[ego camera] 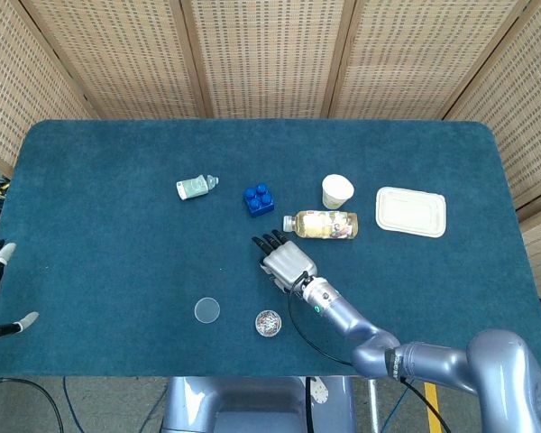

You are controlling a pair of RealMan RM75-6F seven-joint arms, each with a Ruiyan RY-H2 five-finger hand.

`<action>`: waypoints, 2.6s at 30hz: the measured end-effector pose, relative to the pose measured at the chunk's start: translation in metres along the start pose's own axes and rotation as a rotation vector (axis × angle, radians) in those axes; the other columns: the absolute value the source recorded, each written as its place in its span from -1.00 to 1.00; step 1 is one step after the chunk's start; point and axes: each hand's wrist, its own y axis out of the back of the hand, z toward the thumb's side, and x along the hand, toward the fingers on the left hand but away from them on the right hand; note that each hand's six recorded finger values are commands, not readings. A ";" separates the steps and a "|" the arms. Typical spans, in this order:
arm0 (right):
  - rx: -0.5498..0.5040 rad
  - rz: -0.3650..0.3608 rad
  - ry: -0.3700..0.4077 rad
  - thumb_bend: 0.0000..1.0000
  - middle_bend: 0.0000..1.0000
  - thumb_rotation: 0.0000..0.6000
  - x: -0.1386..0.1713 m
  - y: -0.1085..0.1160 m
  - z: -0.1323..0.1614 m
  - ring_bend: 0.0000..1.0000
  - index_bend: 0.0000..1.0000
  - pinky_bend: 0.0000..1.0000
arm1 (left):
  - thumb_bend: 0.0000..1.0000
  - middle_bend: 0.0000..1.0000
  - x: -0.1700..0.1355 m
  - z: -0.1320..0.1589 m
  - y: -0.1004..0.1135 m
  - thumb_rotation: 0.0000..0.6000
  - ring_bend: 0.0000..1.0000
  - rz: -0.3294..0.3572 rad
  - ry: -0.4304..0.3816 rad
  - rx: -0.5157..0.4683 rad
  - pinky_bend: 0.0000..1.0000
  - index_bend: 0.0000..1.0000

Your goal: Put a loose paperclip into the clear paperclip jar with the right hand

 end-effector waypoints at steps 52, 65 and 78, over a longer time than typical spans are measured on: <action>-0.016 -0.023 -0.044 -0.24 -1.00 1.00 0.001 -0.035 -0.014 -1.00 0.37 -1.00 | -1.00 -1.00 0.000 0.004 -0.003 1.00 -1.00 -0.004 -0.004 0.007 -1.00 -1.00; -0.010 -0.050 -0.067 -0.17 -1.00 1.00 -0.001 -0.036 -0.016 -1.00 0.40 -1.00 | -1.00 -1.00 -0.001 0.003 -0.002 1.00 -1.00 -0.002 -0.005 0.003 -1.00 -1.00; -0.015 -0.071 -0.051 -0.17 -1.00 1.00 0.001 -0.029 -0.012 -1.00 0.42 -1.00 | -1.00 -1.00 -0.001 0.004 -0.002 1.00 -1.00 -0.003 -0.008 0.002 -1.00 -1.00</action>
